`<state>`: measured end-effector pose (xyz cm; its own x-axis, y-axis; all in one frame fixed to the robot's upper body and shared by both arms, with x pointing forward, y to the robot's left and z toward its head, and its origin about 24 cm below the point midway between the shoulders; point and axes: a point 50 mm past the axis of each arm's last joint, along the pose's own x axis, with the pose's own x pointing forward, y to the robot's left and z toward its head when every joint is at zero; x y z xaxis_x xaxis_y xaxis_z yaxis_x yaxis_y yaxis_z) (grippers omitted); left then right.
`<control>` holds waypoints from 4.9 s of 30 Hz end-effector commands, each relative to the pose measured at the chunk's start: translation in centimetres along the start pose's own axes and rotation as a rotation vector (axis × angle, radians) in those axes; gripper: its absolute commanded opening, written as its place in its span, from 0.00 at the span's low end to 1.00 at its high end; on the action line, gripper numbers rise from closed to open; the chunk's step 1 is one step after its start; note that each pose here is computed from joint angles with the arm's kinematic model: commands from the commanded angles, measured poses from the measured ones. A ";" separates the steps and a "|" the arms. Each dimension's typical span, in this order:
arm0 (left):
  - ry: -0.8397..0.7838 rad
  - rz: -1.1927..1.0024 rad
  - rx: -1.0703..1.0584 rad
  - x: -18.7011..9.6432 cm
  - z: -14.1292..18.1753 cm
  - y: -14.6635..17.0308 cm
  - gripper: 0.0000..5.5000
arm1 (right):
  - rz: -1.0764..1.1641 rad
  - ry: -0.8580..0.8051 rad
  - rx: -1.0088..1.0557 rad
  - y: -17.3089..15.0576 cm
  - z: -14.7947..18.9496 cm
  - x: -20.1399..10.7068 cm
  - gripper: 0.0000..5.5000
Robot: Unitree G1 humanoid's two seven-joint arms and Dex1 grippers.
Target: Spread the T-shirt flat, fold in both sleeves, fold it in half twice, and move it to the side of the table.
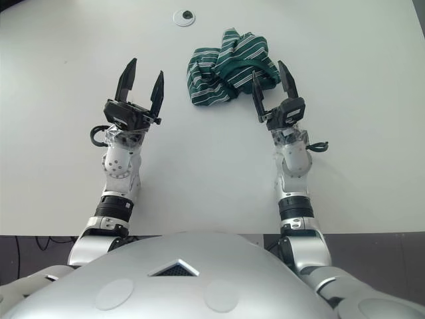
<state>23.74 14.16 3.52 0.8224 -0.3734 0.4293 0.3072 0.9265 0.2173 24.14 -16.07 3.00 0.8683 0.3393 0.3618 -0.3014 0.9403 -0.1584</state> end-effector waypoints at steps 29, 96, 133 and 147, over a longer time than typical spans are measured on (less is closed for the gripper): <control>0.071 -0.036 -0.022 0.6 -1.3 -0.1 0.46 | 0.000 0.008 0.009 0.4 -0.2 0.2 0.50; 0.228 -0.797 0.122 3.7 2.4 -3.0 0.01 | -0.094 -0.098 0.047 -1.2 2.0 2.0 0.50; -0.029 -0.576 -0.283 -4.7 12.3 2.8 0.00 | 0.806 0.126 -0.499 1.2 1.3 -2.7 0.45; -0.031 -0.586 -0.297 -4.4 12.2 2.4 0.00 | 0.787 0.097 -0.541 1.3 0.6 -1.8 0.02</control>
<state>14.96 17.66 12.71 0.4758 -0.8098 0.3432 0.8199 0.5496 0.1603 21.63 -15.31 2.36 0.5377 0.8369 -0.1026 -0.6212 0.3109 -0.7194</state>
